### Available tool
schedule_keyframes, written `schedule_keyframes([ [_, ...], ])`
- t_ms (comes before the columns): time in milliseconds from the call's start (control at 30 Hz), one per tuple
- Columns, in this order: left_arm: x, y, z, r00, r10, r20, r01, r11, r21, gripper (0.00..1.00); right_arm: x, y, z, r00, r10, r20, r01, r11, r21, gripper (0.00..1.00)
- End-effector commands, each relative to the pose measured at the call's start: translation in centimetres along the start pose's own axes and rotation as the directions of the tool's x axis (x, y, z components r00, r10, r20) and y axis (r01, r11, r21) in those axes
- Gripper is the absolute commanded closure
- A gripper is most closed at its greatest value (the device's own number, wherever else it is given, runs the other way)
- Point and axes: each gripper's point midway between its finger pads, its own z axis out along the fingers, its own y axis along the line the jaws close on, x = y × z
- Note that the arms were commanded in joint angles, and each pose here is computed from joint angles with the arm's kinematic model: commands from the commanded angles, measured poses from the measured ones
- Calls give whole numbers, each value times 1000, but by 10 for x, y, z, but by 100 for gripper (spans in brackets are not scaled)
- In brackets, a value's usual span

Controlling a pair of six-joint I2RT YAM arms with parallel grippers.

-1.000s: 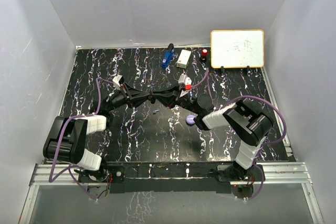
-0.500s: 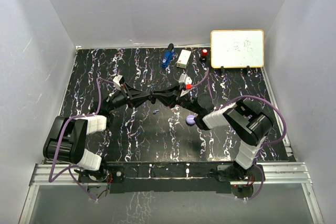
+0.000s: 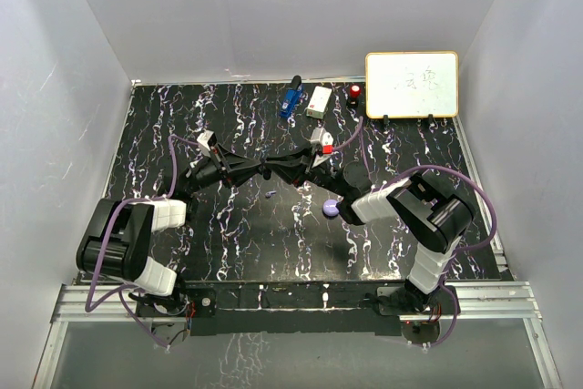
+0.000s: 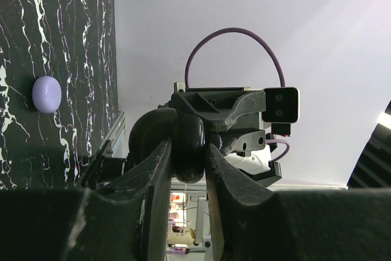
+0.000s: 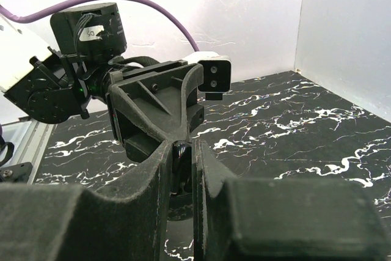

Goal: Insert the wireless bluetooth earbuds into the charging case
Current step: Place the earbud in the charging case.

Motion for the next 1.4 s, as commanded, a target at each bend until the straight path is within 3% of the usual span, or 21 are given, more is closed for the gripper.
schedule_keyframes([
  [0, 0, -20, 4, 999, 53, -10, -52, 997, 60, 100, -79, 21, 7, 941, -153, 303, 183, 980, -75, 100],
  [567, 0, -29, 4, 999, 36, -9, -35, 995, 91, 100, -75, 19, 5, 936, -191, 294, 218, 974, -63, 100],
  [1367, -9, -29, 4, 998, -68, 12, 65, 985, 162, 100, -103, 16, 8, 888, -294, 354, 317, 948, -7, 100],
])
